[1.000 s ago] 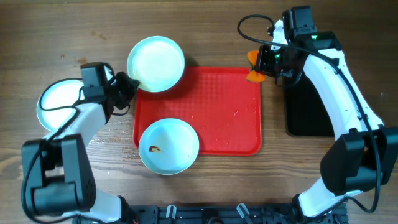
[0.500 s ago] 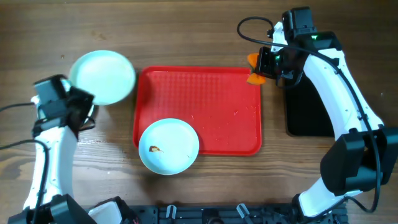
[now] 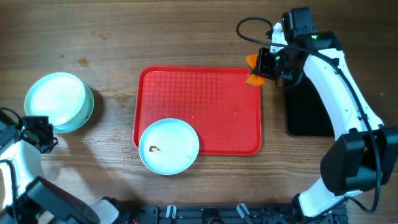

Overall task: Clean dirty plates on tray and stack at the side
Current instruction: 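Carry the wiped plate with the left gripper onto the plate at left, then grasp the last plate's rim with the left gripper and pull it inward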

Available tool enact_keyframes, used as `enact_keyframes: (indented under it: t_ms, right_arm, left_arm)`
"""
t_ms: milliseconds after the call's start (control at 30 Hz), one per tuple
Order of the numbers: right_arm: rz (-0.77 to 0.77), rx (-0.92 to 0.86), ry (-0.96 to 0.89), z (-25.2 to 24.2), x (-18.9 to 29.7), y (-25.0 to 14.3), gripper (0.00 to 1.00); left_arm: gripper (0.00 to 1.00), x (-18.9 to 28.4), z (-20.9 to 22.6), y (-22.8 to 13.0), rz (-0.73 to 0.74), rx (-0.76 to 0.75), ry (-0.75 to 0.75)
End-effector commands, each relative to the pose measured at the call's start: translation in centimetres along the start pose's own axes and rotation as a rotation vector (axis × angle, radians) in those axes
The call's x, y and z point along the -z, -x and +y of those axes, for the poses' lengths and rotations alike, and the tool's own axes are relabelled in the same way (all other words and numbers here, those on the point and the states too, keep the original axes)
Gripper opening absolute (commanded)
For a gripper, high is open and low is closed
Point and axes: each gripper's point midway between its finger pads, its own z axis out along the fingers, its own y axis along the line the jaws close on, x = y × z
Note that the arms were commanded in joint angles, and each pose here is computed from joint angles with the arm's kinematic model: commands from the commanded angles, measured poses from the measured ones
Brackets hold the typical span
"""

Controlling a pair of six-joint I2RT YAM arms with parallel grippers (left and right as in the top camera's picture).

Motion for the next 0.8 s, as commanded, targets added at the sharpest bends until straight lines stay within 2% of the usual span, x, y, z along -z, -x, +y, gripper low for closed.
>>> enact_keyframes:
  t_ms: [0, 267, 367, 400, 467, 567, 700, 767]
  right_arm:
    - [-0.037, 0.04, 0.04, 1.4, 1.6, 0.5, 0.04]
    - [-0.034, 0.039, 0.039, 1.3, 1.6, 0.5, 0.04]
    - [-0.032, 0.038, 0.038, 1.3, 1.6, 0.4, 0.04]
    - [-0.031, 0.039, 0.038, 1.3, 1.6, 0.4, 0.04]
    - [-0.028, 0.042, 0.037, 1.3, 1.6, 0.3, 0.04]
    - [-0.024, 0.047, 0.036, 1.3, 1.6, 0.2, 0.05]
    - [-0.024, 0.046, 0.036, 1.3, 1.6, 0.2, 0.04]
    - [-0.024, 0.046, 0.036, 1.3, 1.6, 0.2, 0.04]
  left_arm:
    - [0.04, -1.9, 0.8, -1.0, 0.071, 0.027, 0.015]
    - [0.06, -3.2, 1.3, -1.0, 0.086, 0.032, 0.027]
    - [0.65, -3.2, 1.2, -0.9, 0.081, 0.03, 0.023]
    - [0.75, -3.2, 1.2, -0.9, 0.081, 0.03, 0.022]
    - [0.84, -3.2, 1.2, -1.0, 0.085, 0.029, 0.021]
    - [0.77, -3.0, -0.2, -1.7, 0.112, 0.005, -0.031]
    - [0.75, -0.2, -4.9, -4.3, 0.108, -0.126, -0.142]
    - [0.57, 1.6, -6.9, -7.9, 0.155, -0.231, -0.177]
